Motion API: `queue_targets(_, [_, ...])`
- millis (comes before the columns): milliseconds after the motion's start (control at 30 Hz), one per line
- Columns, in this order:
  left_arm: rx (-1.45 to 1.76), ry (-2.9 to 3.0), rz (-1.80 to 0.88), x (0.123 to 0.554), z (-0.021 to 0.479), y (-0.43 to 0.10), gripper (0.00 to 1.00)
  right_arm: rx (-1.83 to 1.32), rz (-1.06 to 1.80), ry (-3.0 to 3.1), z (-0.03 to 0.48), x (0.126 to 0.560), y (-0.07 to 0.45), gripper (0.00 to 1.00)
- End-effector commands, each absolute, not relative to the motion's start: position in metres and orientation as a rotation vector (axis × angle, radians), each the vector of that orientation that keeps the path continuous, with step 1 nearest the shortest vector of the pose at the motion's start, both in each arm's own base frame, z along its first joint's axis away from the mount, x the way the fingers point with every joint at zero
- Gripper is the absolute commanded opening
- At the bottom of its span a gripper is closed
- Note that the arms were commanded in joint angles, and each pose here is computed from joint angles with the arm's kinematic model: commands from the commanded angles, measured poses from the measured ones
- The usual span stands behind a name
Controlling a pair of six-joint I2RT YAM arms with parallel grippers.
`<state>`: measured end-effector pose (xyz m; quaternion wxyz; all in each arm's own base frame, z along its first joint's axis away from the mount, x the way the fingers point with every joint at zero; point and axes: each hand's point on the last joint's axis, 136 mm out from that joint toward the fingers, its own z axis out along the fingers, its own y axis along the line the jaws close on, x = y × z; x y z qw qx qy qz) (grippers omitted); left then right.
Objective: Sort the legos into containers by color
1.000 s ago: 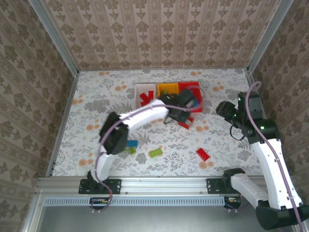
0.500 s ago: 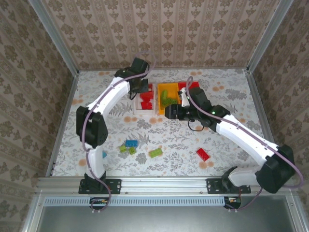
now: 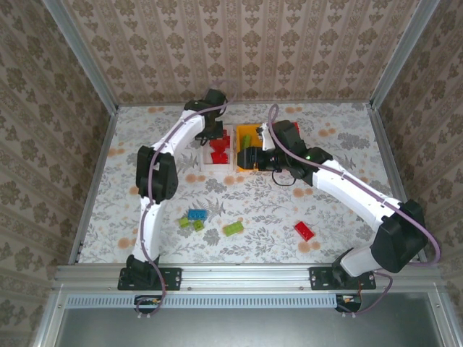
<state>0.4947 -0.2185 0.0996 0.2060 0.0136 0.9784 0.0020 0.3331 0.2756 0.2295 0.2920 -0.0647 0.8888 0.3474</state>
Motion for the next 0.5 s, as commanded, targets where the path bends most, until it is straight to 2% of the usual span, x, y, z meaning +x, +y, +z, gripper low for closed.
queue_targets(0, [0.004,2.743,0.013,0.496,0.100,-0.213,0.04,-0.190,0.944,2.358,0.235,0.336,0.281,0.66])
queue_targets(167, [0.003,2.755,0.001,0.490,0.103,-0.212,0.22,-0.185,0.933,2.371,0.231,0.339,0.279,0.67])
queue_targets(467, [-0.020,2.686,-0.102,0.480,0.155,-0.219,0.32,-0.334,0.942,2.279,0.233,0.333,0.282,0.68])
